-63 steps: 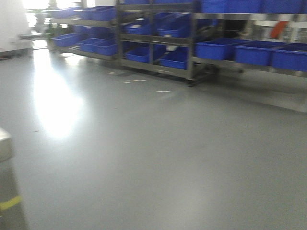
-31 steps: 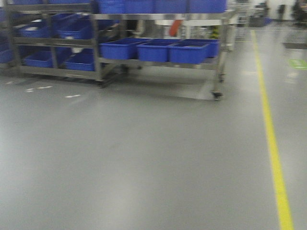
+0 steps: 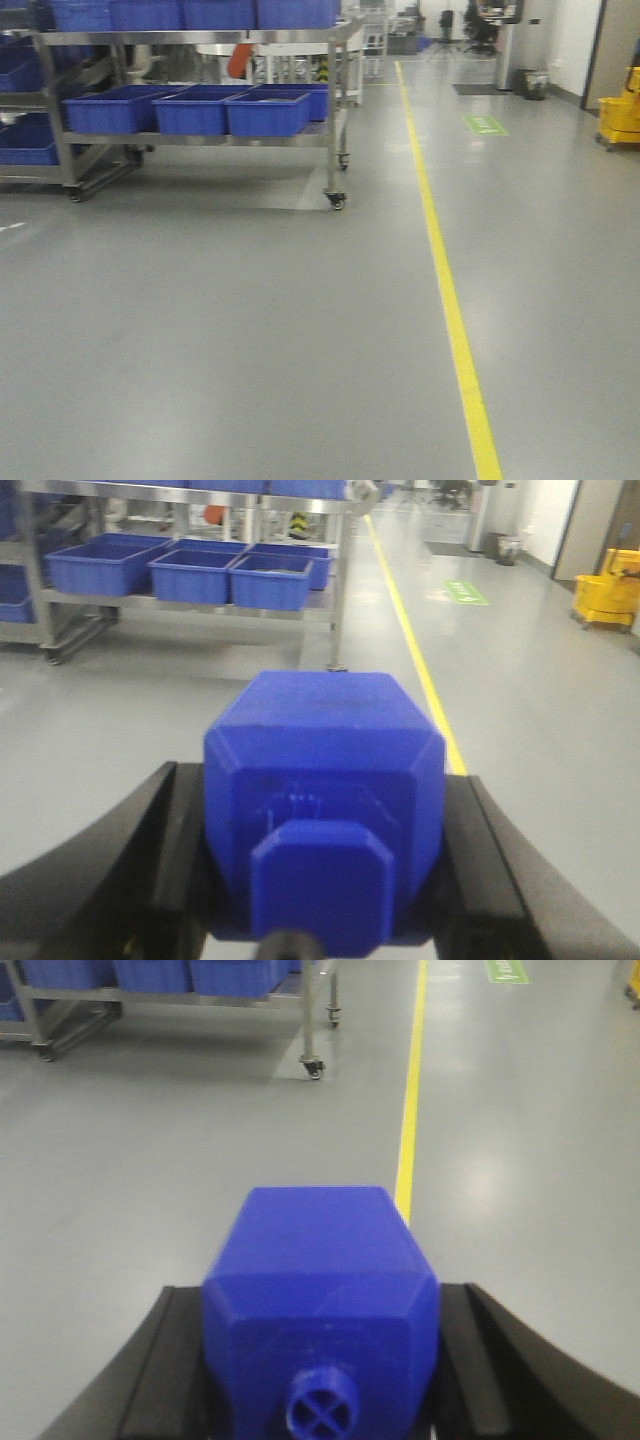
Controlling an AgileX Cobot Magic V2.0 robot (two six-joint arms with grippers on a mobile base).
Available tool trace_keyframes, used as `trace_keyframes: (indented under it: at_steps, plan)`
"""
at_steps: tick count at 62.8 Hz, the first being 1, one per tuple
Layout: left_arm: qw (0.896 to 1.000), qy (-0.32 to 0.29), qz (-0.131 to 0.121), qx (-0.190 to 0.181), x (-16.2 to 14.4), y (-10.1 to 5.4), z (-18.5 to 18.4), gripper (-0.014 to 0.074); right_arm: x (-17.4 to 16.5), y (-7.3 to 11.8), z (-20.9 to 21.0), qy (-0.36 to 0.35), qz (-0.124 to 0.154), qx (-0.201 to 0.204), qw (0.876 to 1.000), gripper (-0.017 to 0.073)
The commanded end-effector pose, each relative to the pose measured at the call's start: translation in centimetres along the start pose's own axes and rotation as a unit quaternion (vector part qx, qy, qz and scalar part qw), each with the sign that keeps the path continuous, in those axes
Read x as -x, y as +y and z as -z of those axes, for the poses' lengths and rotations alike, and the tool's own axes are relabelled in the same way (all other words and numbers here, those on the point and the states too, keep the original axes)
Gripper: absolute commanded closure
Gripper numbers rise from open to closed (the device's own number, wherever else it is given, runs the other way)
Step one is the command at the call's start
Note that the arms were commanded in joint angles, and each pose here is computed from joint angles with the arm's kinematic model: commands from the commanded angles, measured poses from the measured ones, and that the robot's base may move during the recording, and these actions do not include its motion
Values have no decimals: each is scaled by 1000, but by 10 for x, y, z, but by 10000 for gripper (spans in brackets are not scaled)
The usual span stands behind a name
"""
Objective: Pick and sort blue part to right shelf
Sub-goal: 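Drive the base away from the table holding both blue parts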
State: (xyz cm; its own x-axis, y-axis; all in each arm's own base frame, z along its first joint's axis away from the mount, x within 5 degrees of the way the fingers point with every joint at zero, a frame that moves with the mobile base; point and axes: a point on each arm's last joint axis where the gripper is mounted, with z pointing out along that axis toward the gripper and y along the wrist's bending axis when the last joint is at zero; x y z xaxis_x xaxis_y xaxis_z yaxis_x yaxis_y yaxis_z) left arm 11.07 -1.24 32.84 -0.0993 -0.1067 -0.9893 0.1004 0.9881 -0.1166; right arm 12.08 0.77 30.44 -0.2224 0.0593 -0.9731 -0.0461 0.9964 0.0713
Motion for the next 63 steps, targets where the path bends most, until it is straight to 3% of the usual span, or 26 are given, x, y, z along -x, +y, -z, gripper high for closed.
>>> trace_keyframes:
  at_steps: [1,63]
  plan:
    - [998,-66,1,-6,20,-2,3,384,19,1,3,-63,5,3,998,273]
    - [998,-66,1,-6,20,-2,3,384,19,1,3,-63,5,3,998,273]
